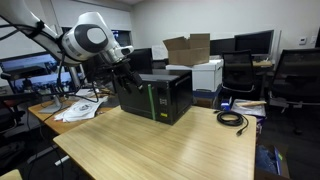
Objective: Open the microwave door
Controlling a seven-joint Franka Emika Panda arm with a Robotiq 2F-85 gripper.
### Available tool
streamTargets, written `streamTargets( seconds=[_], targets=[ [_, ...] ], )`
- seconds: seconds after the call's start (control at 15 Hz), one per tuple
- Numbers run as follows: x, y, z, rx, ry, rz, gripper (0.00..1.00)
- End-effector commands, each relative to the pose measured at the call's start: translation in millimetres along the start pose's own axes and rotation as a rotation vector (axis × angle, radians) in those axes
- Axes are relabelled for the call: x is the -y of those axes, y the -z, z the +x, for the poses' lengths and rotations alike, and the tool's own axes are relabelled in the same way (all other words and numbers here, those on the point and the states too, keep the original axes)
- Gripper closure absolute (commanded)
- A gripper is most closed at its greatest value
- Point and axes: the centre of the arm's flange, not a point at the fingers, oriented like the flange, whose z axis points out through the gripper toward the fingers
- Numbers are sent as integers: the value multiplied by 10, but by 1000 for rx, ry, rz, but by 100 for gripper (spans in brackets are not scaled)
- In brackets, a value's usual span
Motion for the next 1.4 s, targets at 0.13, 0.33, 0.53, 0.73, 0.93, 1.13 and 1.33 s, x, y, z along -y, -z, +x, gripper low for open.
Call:
streamTargets(
  seconds=[0.13,0.33,0.53,0.73,0.93,1.13,1.33],
  targets=[
    [-183,-162,55,-70,40,-28,0],
    [-277,-305,66,-141,59,18,0],
    [-272,-560,7,-191,54,72,0],
    [-248,-827,-78,-233,70,89,0],
    [-239,-1044,-144,-281,106,89,0],
    [-301,-1187,-125,-340,125,78,0],
    [-275,-1240,-68,-373,99,85,0]
  ],
)
